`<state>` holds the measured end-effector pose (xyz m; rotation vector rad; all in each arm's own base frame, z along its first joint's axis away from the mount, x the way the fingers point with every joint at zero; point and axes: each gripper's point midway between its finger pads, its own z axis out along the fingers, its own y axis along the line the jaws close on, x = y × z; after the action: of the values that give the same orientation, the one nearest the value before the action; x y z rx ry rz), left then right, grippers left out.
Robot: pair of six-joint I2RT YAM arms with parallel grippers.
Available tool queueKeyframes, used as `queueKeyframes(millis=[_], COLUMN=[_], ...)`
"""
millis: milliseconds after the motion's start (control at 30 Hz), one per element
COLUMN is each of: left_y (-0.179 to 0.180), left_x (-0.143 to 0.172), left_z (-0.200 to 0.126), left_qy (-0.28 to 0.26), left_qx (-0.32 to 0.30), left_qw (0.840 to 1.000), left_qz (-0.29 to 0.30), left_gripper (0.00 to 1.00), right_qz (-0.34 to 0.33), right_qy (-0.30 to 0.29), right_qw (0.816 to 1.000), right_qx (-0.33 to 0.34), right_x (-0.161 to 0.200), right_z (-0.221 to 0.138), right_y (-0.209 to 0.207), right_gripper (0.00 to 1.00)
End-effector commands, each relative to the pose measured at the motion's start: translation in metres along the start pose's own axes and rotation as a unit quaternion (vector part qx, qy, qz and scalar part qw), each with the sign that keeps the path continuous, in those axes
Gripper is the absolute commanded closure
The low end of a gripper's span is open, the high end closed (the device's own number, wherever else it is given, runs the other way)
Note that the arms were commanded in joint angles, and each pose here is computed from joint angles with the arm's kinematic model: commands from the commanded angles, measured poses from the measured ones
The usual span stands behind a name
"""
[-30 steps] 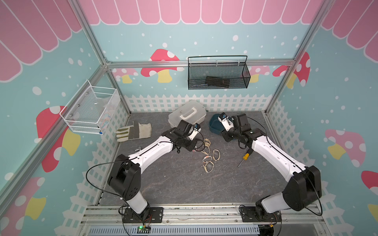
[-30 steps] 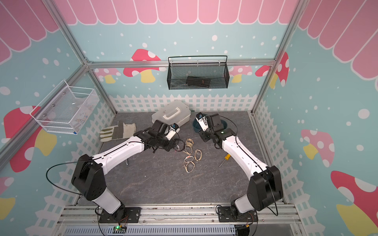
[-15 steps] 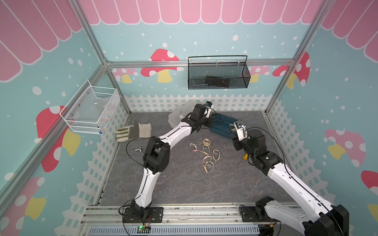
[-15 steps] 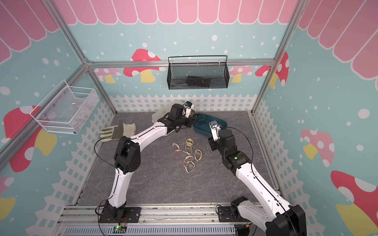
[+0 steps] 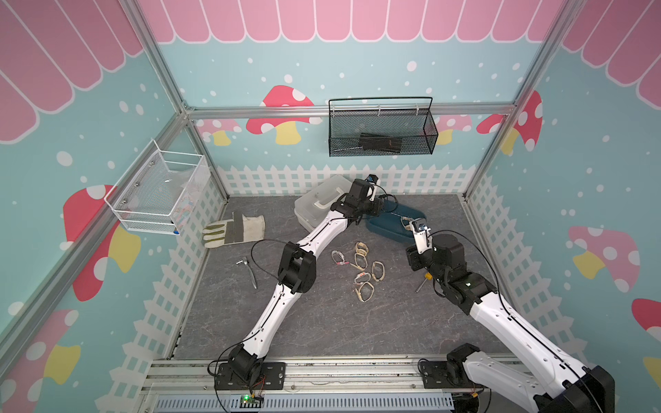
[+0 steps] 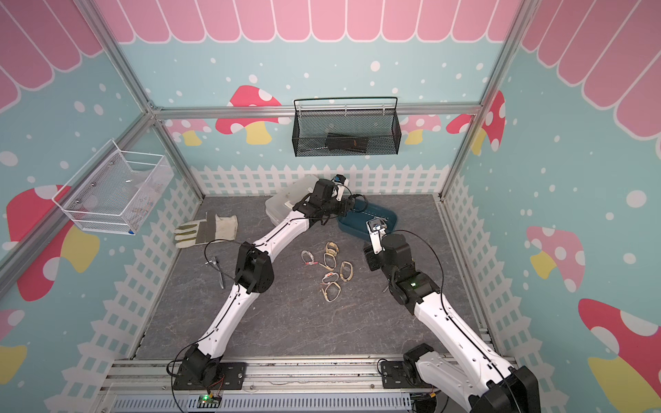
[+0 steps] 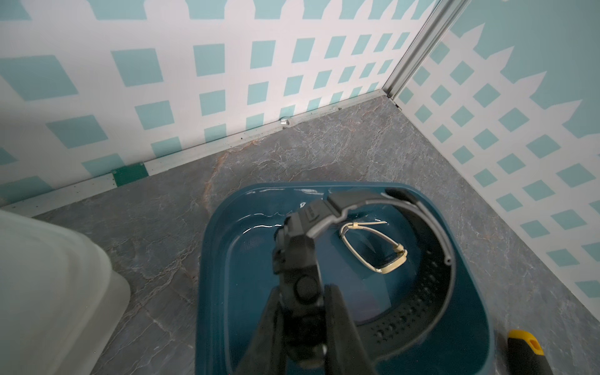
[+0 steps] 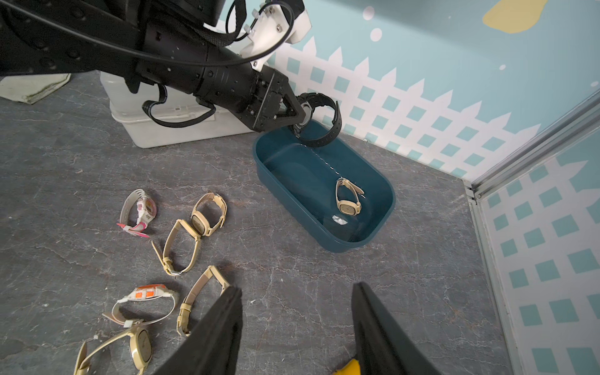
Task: Put the watch into the storage box
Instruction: Place the watch in the storage box.
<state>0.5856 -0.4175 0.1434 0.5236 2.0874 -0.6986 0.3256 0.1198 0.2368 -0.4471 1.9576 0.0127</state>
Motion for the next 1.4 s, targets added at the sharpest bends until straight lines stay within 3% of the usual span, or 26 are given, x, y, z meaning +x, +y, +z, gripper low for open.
queueKeyframes(millis=[0, 467, 700, 933, 1133, 1300, 1367], left_y=[-0.001, 0.003, -0.005, -0.028, -0.032, -0.023, -0.015], left_x=[0.012, 0.020, -0.005, -0.056, -0.090, -0.089, -0.073], left_z=[0.007, 0.014, -0.001, -0.048, -0.106, -0.157, -0.175], left_qy=[0.015, 0.018, -0.003, -0.039, -0.066, -0.061, -0.050], left_qx=[0.003, 0.004, 0.028, 0.059, 0.025, -0.010, -0.034], left_qw=[1.000, 1.000, 1.000, 0.997, 0.997, 0.996, 0.996], left_qz=[-0.006, -0.004, -0.010, 0.005, 0.039, 0.063, 0.070], left_gripper=[0.91, 0.66, 0.59, 0.54, 0.53, 0.53, 0.52], right_qz=[0.005, -0.008, -0.014, -0.031, -0.045, -0.046, -0.043], right_qy=[0.014, 0.025, 0.029, 0.039, 0.083, 0.160, 0.205], right_qw=[1.000, 1.000, 0.999, 0.998, 0.991, 0.977, 0.969], right_qx=[-0.009, -0.001, -0.007, -0.037, -0.095, -0.131, -0.134], right_x=[0.008, 0.011, 0.009, 0.008, 0.016, 0.031, 0.043], right_z=[0.001, 0.004, 0.009, 0.017, 0.037, 0.058, 0.064], right_y=[0.006, 0.007, 0.011, 0.022, 0.046, 0.063, 0.065], right_gripper=[0.43, 0.43, 0.43, 0.42, 0.42, 0.43, 0.43])
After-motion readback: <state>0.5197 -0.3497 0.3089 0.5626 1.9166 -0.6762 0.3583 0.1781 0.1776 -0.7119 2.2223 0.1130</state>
